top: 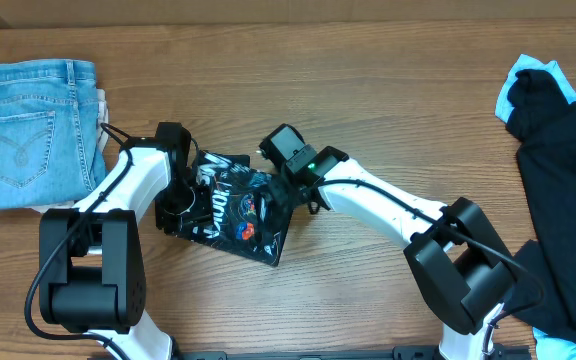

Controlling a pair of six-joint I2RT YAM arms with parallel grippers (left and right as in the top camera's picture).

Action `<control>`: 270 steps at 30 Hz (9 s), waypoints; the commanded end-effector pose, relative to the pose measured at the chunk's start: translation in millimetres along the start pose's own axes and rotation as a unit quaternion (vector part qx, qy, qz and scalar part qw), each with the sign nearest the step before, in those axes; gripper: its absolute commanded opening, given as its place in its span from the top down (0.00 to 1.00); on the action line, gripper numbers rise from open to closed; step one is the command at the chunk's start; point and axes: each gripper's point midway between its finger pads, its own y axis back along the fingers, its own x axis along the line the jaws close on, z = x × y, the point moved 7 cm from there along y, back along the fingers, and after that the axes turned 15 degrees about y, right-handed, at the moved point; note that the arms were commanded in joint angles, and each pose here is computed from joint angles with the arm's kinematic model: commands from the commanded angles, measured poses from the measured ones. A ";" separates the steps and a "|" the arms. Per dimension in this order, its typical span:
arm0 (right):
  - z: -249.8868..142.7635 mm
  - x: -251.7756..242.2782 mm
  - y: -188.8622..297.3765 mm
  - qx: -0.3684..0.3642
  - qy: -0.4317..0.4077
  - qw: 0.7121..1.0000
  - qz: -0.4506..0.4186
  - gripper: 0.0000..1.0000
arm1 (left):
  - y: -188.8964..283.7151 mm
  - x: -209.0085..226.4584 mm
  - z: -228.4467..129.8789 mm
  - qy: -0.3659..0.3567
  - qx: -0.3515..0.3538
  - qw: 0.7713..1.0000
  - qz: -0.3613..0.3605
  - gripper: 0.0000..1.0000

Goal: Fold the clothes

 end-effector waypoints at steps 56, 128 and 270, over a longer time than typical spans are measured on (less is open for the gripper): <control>-38.0 17.4 9.5 0.131 -0.106 0.985 0.028 0.95 | -2.9 2.1 3.0 0.012 -0.005 1.000 0.004 0.46; -53.3 -113.0 188.6 -0.013 -0.269 0.953 -0.140 0.63 | -8.9 -37.8 115.7 -0.035 -0.084 0.973 -0.210 0.67; -198.8 -108.0 246.9 -0.242 -0.305 0.903 -0.181 0.00 | 215.7 85.0 -171.4 -0.089 -0.486 0.855 -0.159 0.00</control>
